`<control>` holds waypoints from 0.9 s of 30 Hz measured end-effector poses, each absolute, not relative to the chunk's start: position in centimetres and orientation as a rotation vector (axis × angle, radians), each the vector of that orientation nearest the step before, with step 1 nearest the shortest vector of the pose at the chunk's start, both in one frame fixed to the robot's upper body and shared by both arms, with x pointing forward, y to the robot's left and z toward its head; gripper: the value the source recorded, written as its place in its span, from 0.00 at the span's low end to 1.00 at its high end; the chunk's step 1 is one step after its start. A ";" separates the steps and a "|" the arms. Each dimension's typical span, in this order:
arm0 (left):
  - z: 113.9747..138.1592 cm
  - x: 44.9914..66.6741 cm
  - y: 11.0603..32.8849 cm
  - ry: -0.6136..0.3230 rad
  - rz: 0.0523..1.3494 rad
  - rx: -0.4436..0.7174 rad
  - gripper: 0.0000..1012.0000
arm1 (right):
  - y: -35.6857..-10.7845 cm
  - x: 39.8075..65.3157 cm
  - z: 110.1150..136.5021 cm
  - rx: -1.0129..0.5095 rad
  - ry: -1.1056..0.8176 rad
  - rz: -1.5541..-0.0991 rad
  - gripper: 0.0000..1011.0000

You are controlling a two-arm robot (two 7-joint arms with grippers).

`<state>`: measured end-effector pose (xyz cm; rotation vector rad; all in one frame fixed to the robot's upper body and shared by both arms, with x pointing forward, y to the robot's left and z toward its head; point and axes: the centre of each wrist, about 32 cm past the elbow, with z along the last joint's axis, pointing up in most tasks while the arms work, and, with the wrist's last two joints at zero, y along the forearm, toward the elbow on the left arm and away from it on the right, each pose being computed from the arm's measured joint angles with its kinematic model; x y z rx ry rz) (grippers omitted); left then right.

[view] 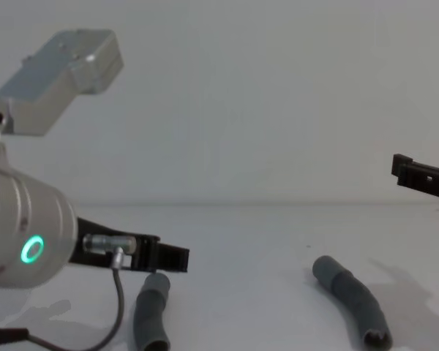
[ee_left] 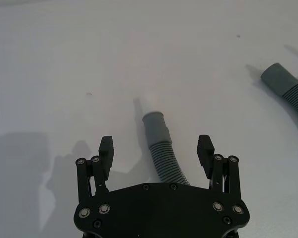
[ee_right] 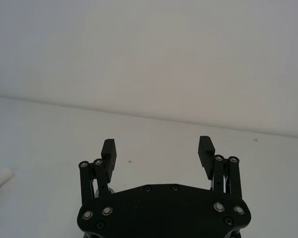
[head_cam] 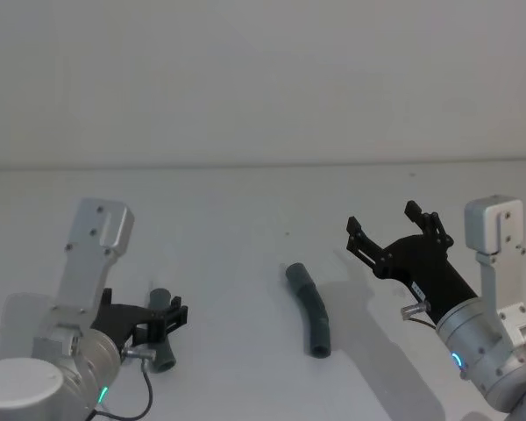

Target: Use both hands to pick up one end of the pipe from the table, align the ends, and insert them.

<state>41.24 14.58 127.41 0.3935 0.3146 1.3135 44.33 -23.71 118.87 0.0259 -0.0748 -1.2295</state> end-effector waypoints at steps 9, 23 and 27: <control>126.7 41.9 14.0 0.343 1.314 0.411 0.99 | -23.7 44.3 118.9 0.026 -0.075 -1.230 0.99; 125.3 42.9 13.5 0.369 1.302 0.414 0.99 | -23.7 44.3 118.9 0.026 -0.075 -1.230 0.99; 124.9 43.1 13.4 0.372 1.300 0.411 0.99 | -23.7 44.3 118.9 0.026 -0.075 -1.229 0.99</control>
